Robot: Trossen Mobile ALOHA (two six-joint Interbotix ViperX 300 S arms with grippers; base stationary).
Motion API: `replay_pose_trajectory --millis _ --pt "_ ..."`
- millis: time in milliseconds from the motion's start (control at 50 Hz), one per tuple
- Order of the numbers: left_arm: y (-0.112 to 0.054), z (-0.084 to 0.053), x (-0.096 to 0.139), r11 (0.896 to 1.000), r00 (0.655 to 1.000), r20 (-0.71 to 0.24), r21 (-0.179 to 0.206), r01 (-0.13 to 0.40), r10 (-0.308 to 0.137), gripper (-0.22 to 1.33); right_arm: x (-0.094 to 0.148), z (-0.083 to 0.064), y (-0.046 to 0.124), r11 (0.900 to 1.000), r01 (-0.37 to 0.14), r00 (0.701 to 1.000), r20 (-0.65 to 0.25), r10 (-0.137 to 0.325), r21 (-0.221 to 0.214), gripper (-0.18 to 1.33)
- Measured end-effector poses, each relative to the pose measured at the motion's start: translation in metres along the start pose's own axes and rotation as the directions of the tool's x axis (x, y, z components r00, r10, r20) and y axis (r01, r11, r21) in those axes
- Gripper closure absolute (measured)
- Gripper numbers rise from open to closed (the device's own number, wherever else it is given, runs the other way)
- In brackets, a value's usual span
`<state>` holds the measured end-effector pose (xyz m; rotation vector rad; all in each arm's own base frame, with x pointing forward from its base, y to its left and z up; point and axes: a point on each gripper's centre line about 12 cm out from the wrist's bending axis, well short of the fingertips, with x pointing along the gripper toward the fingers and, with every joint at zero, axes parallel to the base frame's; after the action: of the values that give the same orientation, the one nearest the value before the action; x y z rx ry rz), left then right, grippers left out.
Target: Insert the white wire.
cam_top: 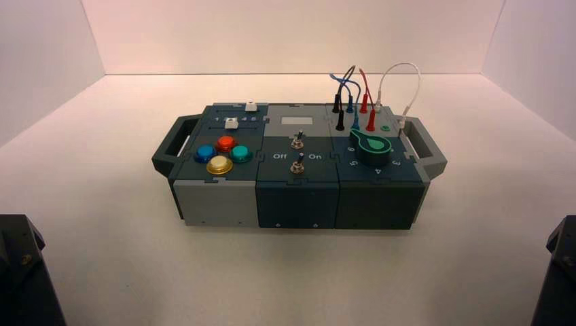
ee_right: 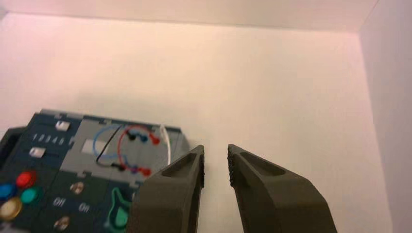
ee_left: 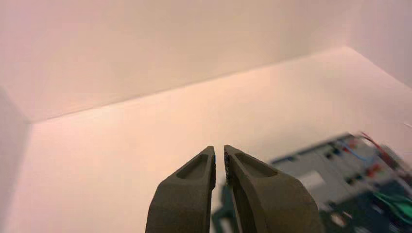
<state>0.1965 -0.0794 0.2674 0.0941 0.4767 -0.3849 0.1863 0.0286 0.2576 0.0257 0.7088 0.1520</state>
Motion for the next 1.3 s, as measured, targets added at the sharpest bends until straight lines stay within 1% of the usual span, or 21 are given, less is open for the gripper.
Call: replay_pose_trajectory --millis 140,160,240,260,300,320,380,400,500,580,620,680,700,740,860,960,1100,1140,1200,1240,1300 --pt "-0.021 -0.004 -0.002 0.995 0.995 -0.032 -0.030 0.092 -0.093 0.89 -0.001 -0.008 0.003 0.9994 -0.025 0.997 -0.075 0.027 0.024 0.56" --pt "-0.027 -0.004 -0.002 0.993 0.992 -0.035 -0.034 0.117 -0.118 0.89 -0.001 -0.009 0.004 0.9992 -0.028 0.996 -0.084 0.031 0.027 0.56" --pt "-0.039 -0.005 -0.004 0.984 0.985 -0.041 -0.057 0.167 -0.169 0.89 -0.002 -0.012 0.007 0.9981 -0.051 0.991 -0.123 0.055 0.035 0.57" --pt "-0.040 -0.005 -0.004 0.984 0.984 -0.039 -0.058 0.170 -0.173 0.89 -0.002 -0.012 0.007 0.9980 -0.053 0.991 -0.124 0.057 0.035 0.57" --pt "-0.047 -0.007 -0.005 0.977 0.978 -0.047 -0.071 0.199 -0.203 0.89 -0.001 -0.014 0.009 0.9974 -0.061 0.988 -0.141 0.066 0.037 0.56" --pt "-0.047 -0.007 -0.004 0.977 0.978 -0.049 -0.072 0.200 -0.204 0.89 -0.001 -0.015 0.010 0.9971 -0.067 0.986 -0.149 0.072 0.037 0.56" --pt "-0.056 -0.012 -0.004 0.968 0.969 -0.067 -0.090 0.233 -0.239 0.89 0.001 -0.018 0.014 0.9958 -0.086 0.980 -0.179 0.091 0.032 0.56" --pt "-0.056 -0.012 -0.004 0.968 0.969 -0.067 -0.090 0.233 -0.239 0.89 0.002 -0.019 0.016 0.9952 -0.093 0.977 -0.189 0.098 0.030 0.55" --pt "-0.067 -0.022 0.001 0.957 0.955 -0.109 -0.124 0.262 -0.276 0.89 0.010 -0.025 0.026 0.9905 -0.137 0.958 -0.254 0.137 0.018 0.51" --pt "-0.073 -0.027 0.002 0.950 0.947 -0.126 -0.136 0.280 -0.297 0.89 0.014 -0.027 0.031 0.9878 -0.155 0.947 -0.282 0.154 0.019 0.49" --pt "-0.078 -0.030 0.002 0.943 0.939 -0.133 -0.143 0.299 -0.318 0.89 0.018 -0.030 0.035 0.9850 -0.171 0.935 -0.311 0.169 0.022 0.45" --pt "-0.081 -0.033 0.003 0.940 0.935 -0.138 -0.145 0.308 -0.327 0.89 0.021 -0.032 0.037 0.9840 -0.177 0.929 -0.325 0.174 0.021 0.42" --pt "-0.084 -0.037 0.004 0.936 0.930 -0.140 -0.149 0.319 -0.339 0.89 0.025 -0.034 0.040 0.9822 -0.187 0.920 -0.347 0.182 0.020 0.32" --pt "-0.088 -0.042 0.007 0.933 0.926 -0.148 -0.156 0.326 -0.348 0.89 0.031 -0.038 0.042 0.9813 -0.192 0.906 -0.381 0.183 0.016 0.29" --pt "-0.093 -0.050 0.016 0.930 0.920 -0.166 -0.165 0.329 -0.356 0.89 0.041 -0.042 0.042 0.9834 -0.180 0.888 -0.426 0.171 0.019 0.24" --pt "-0.099 -0.054 0.022 0.928 0.914 -0.180 -0.158 0.338 -0.364 0.89 0.047 -0.044 0.041 0.9845 -0.174 0.882 -0.442 0.165 0.021 0.19" --pt "-0.111 -0.063 0.033 0.924 0.901 -0.211 -0.141 0.355 -0.379 0.89 0.061 -0.051 0.041 0.9866 -0.162 0.865 -0.478 0.153 0.024 0.18" --pt "-0.117 -0.066 0.038 0.922 0.895 -0.225 -0.132 0.364 -0.386 0.89 0.068 -0.055 0.041 0.9874 -0.156 0.852 -0.502 0.147 0.023 0.18" --pt "-0.123 -0.066 0.043 0.920 0.891 -0.233 -0.127 0.370 -0.390 0.89 0.072 -0.056 0.040 0.9879 -0.153 0.847 -0.512 0.144 0.024 0.18" --pt "-0.128 -0.066 0.047 0.919 0.887 -0.239 -0.122 0.376 -0.395 0.89 0.078 -0.061 0.040 0.9886 -0.149 0.833 -0.536 0.138 0.022 0.18" --pt "-0.131 -0.067 0.050 0.918 0.884 -0.249 -0.119 0.378 -0.396 0.89 0.081 -0.063 0.040 0.9892 -0.144 0.823 -0.551 0.135 0.026 0.18"
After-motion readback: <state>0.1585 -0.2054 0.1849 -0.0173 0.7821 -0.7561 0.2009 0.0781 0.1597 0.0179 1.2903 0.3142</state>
